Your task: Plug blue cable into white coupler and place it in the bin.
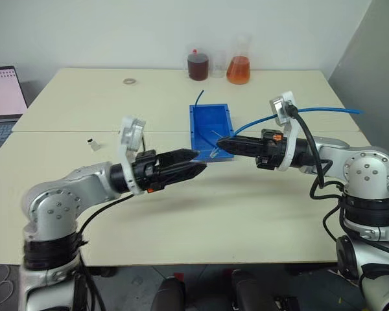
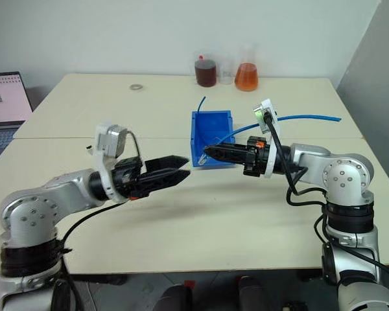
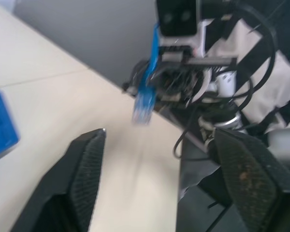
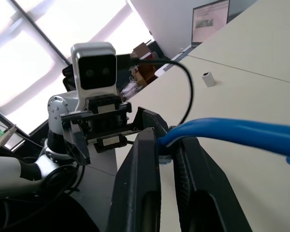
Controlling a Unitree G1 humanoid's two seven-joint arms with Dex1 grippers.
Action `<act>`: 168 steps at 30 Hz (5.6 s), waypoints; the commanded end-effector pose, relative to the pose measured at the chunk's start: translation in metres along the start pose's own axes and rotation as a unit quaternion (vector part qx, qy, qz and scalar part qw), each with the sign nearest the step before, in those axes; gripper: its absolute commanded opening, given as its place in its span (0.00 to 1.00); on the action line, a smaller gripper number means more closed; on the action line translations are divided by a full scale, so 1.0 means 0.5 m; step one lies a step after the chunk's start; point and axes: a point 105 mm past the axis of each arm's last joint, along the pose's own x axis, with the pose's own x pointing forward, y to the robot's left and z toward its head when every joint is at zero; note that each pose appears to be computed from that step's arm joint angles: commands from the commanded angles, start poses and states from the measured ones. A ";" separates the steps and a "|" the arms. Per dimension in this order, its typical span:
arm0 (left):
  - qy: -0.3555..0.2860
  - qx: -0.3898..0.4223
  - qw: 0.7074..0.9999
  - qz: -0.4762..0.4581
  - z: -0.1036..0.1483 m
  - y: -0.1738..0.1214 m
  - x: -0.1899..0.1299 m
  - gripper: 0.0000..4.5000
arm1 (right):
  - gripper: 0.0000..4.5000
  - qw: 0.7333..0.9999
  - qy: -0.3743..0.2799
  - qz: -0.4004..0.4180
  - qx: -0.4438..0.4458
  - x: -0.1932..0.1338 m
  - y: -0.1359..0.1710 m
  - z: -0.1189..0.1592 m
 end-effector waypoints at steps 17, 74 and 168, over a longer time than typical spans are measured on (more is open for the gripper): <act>-0.088 0.150 0.705 0.688 -0.035 0.352 -0.223 1.00 | 0.02 0.998 -0.027 -0.003 -0.052 0.019 -0.011 0.038; -0.104 0.078 0.669 0.731 0.049 0.488 -0.245 0.17 | 0.02 0.995 -0.047 -0.070 -0.057 0.001 -0.046 0.059; 0.198 0.294 0.931 -0.085 -0.204 0.154 0.069 0.17 | 0.02 0.884 0.269 0.095 -0.370 0.079 -0.102 -0.234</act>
